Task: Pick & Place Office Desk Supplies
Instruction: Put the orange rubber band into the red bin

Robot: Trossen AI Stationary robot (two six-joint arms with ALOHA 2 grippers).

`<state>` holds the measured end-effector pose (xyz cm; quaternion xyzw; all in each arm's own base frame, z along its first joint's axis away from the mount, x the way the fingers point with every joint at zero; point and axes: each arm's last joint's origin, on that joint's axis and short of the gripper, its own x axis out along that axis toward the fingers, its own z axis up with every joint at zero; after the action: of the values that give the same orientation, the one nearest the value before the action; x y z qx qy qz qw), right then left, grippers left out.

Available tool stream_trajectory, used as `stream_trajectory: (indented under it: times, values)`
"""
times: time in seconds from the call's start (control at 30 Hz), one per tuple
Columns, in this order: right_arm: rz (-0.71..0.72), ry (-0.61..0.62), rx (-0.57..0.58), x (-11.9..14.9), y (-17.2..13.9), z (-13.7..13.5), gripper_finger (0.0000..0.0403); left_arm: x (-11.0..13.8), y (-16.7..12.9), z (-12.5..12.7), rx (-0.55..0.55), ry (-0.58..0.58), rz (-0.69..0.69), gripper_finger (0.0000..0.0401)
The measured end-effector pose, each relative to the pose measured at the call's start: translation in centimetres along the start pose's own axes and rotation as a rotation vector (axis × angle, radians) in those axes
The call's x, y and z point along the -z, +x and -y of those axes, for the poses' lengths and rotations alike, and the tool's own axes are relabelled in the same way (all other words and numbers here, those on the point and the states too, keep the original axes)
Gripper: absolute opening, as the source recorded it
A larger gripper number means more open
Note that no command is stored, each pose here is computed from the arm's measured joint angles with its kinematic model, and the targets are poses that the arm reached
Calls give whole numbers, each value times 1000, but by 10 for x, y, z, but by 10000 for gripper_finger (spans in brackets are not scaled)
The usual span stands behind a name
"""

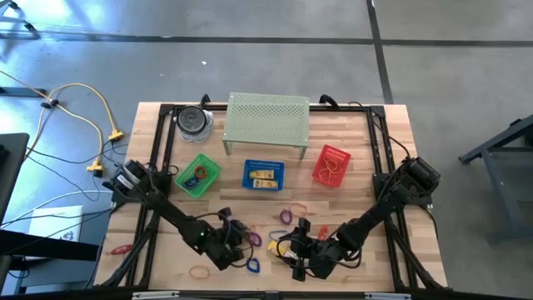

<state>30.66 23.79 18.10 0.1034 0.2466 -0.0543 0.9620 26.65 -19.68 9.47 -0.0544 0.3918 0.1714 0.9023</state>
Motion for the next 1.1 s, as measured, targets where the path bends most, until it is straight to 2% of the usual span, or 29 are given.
stream_trajectory:
  times: [0.1, 0.17, 0.37, 0.57, 0.67, 0.73, 0.83, 1.1]
  values:
    - [0, 0, 0, 0, 0, 0, 258, 0, 2, -2, 16, 8, -47, 21]
    - [0, 0, 0, 0, 0, 0, 258, 1, 2, -2, 10, 21, -50, 7]
    - [-1, -1, 1, 0, 0, 0, 258, -3, -3, -4, 10, 20, -39, 1]
    - [-1, -2, 1, 0, 0, 0, 258, -24, -34, -14, 67, 83, -31, 1]
    - [-2, -2, 1, 0, 0, 0, 258, -41, -56, -15, 120, 41, 51, 1]
    - [-2, -3, 2, 0, 0, 0, 258, -47, -66, -14, 142, 55, 106, 1]
    - [-2, -2, 2, 0, 0, 0, 258, -49, -76, -10, 156, 79, 177, 1]
    - [35, 15, 42, -2, 1, 2, 258, -72, -91, 8, 285, 89, 419, 0]
